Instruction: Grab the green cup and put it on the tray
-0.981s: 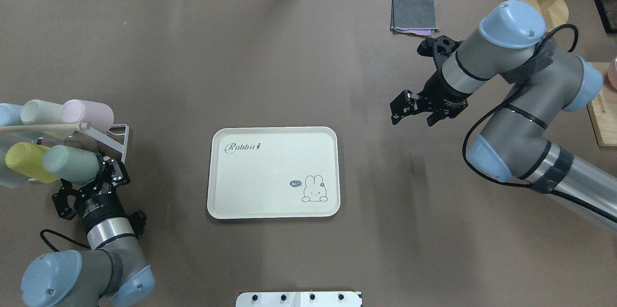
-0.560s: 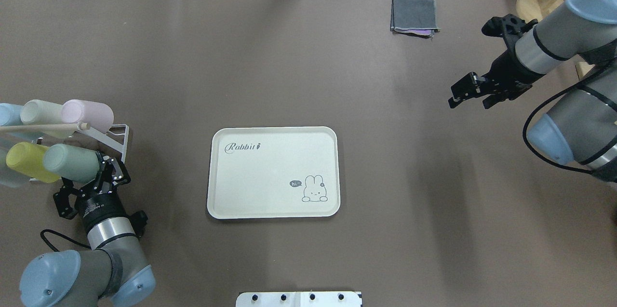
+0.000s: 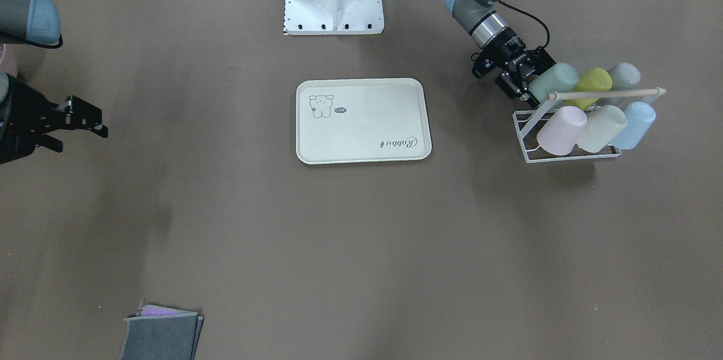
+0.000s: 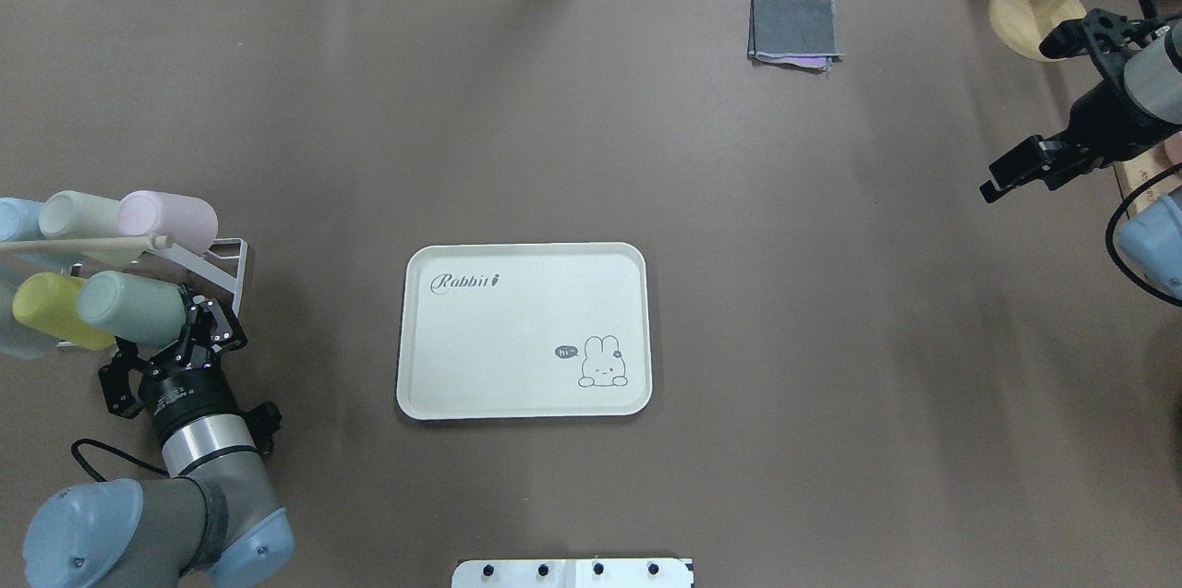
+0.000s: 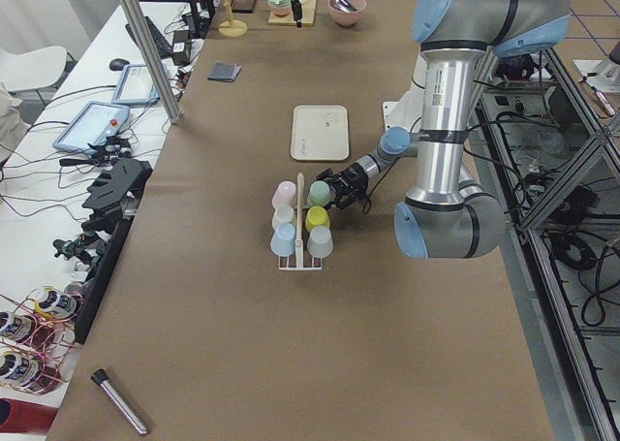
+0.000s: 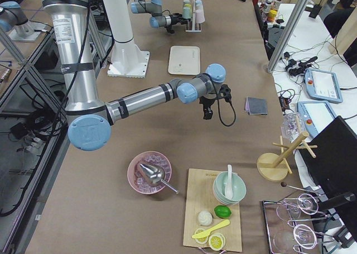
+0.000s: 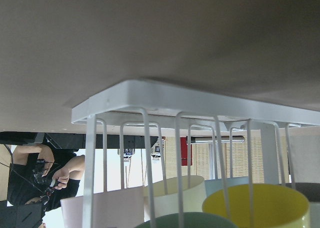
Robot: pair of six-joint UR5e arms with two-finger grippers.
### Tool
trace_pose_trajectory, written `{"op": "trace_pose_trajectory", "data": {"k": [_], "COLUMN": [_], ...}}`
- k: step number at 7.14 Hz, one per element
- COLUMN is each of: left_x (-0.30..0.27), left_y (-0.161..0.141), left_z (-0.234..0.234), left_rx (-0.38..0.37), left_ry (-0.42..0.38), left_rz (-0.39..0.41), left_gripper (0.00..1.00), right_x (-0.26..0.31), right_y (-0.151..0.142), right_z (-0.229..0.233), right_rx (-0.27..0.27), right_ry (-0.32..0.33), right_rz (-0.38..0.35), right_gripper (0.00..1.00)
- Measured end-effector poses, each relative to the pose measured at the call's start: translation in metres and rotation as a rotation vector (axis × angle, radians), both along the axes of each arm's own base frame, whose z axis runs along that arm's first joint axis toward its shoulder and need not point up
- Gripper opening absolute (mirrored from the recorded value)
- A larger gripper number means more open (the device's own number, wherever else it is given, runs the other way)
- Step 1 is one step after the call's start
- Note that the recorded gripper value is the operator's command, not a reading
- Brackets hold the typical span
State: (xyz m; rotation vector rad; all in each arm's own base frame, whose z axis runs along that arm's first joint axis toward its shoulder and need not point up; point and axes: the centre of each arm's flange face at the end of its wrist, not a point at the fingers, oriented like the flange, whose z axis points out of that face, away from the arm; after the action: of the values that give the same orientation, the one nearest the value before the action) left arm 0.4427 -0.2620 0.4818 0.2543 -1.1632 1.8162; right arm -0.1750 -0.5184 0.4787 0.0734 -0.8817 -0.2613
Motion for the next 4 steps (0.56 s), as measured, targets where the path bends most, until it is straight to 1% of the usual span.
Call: {"op": "trace_pose_trajectory", "data": {"k": [1, 2, 3, 4], "left_x": [-0.006, -0.012, -0.016, -0.021], "left_y": [0.0, 0.0, 0.0, 0.0], "left_z": [-0.009, -0.017, -0.023, -0.029], "left_rx": [0.0, -0.001, -0.002, -0.002], "left_ry": [0.006, 0.009, 0.01, 0.009], "left_rz": [-0.002, -0.004, -0.005, -0.006], "left_gripper": [0.83, 0.83, 0.83, 0.83], "right_x": [0.021, 0.048, 0.075, 0.101], "right_y": [-0.003, -0.007, -0.009, -0.008], "right_z": [0.015, 0.027, 0.035, 0.045], "right_rx": [0.009, -0.017, -0.069, -0.124], "right_ry": [0.058, 0.108, 0.141, 0.158], "right_rz": [-0.004, 0.0, 0.008, 0.025], "right_gripper": [0.96, 0.96, 0.96, 0.96]}}
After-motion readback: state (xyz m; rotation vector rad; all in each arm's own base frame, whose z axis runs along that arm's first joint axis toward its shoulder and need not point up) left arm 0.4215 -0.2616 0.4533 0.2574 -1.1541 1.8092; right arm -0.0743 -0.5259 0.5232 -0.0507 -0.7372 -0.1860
